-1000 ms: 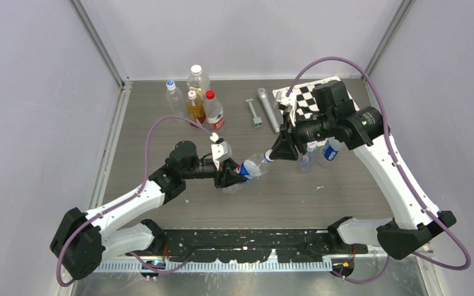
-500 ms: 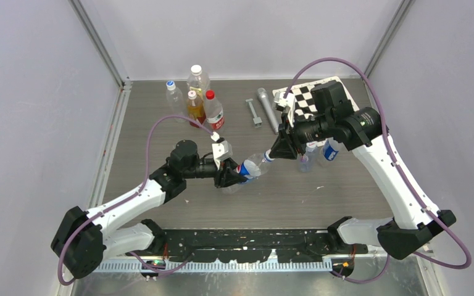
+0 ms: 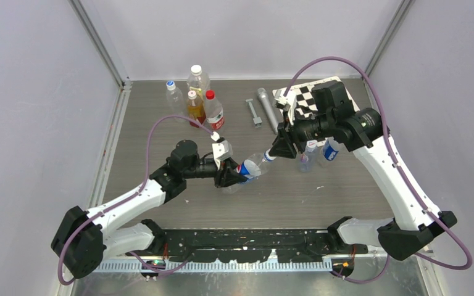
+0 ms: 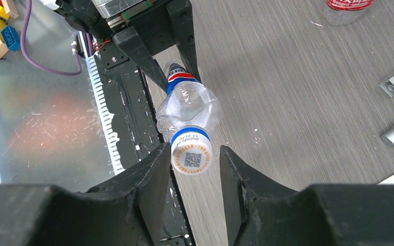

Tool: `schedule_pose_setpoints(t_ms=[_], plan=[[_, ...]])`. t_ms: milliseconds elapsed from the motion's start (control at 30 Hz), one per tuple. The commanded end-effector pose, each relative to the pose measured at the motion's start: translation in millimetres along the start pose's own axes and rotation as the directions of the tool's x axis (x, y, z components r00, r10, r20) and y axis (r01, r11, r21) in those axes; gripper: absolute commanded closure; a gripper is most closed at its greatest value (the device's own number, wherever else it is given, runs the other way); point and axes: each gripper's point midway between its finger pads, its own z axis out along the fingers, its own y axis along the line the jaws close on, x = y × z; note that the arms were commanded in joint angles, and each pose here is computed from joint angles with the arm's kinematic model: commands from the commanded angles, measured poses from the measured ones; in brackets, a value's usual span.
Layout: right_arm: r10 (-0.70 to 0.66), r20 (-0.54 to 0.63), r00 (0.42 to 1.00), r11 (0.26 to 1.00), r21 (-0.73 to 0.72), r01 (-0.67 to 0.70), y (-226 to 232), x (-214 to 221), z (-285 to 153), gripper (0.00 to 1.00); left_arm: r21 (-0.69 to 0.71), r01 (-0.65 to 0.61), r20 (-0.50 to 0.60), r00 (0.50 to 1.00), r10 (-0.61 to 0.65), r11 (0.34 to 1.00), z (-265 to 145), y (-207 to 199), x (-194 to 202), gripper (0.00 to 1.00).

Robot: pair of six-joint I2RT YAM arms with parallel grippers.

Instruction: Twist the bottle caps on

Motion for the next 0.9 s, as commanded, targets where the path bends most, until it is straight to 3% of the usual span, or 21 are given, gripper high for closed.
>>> schedule_pose_setpoints(t_ms=[0, 567, 867], plan=[[-0.055, 0.062, 0.997, 0.997, 0.050, 0.051, 1, -17, -11, 0.53, -0.005, -0.046, 0.065, 0.997, 0.046, 0.999, 2, 3, -27, 1.00], [0.015, 0.025, 1.000, 1.000, -0.025, -0.015, 6, -3, 3, 0.51, -0.003, -0.055, 0.078, 0.995, 0.055, 0.998, 0, 0, -33, 1.00], [0.042, 0.015, 0.999, 0.999, -0.035, -0.041, 5, 1, 6, 0.60, -0.002, -0.069, 0.104, 0.992, 0.069, 0.998, 2, 1, -40, 1.00]])
